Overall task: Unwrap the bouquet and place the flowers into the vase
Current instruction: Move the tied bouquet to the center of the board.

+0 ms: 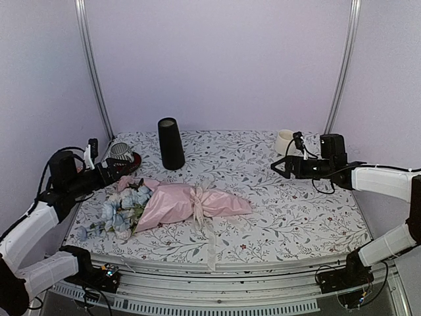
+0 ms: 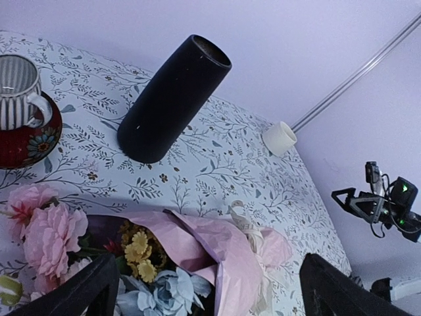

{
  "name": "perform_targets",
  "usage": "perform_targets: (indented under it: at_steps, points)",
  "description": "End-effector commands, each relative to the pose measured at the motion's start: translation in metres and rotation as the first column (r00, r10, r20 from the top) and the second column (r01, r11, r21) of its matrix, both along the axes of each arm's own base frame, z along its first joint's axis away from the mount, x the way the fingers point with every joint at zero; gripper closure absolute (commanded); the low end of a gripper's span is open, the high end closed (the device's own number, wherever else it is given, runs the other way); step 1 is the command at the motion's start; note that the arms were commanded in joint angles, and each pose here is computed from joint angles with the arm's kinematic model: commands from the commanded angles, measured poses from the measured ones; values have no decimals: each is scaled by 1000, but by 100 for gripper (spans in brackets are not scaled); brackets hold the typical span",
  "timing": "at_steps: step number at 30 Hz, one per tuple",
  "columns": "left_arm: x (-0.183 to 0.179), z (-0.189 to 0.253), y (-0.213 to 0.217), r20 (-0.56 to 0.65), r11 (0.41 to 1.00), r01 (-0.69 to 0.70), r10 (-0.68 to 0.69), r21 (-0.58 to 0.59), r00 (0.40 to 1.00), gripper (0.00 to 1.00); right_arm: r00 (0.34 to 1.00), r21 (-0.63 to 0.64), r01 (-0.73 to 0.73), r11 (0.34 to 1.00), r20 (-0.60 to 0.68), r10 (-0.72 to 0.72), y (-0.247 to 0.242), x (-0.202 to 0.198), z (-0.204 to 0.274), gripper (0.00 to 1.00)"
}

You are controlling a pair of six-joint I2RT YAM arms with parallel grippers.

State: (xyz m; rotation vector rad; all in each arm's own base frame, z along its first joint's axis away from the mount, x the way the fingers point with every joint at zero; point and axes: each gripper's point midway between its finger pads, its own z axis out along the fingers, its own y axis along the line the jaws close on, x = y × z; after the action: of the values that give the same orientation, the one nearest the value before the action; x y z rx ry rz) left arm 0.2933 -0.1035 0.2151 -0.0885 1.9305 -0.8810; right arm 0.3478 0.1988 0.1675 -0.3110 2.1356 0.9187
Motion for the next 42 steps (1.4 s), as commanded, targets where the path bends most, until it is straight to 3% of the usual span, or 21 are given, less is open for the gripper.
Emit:
perform_targets:
  at_steps: [1, 10, 16, 23, 30, 42]
  points:
    - [-5, 23, -8, 71, 999, 43, -43, 2, 997, 2, 991, -71, -6, 997, 136, 15, 23, 1, 26, 1]
    - [-6, 38, -8, 116, 999, 42, -44, 18, 992, 2, 964, -38, 9, 999, 265, 2, 22, -4, 51, 1]
    - [-9, 42, -7, 130, 999, 40, -43, 31, 991, 2, 953, -74, -186, 980, 227, 198, 51, -11, 34, 1]
    - [-11, 39, -4, 130, 998, 25, -33, 56, 991, 2, 897, -154, -331, 931, 256, 361, 101, -30, 21, 1]
    - [-11, 33, -3, 119, 998, 22, -29, 58, 992, 2, 817, -365, -436, 823, 223, 532, 149, -47, -17, 1]
    - [-12, 32, -2, 116, 998, 19, -25, 55, 993, 2, 722, -552, -536, 638, 91, 686, 191, -61, -71, 1]
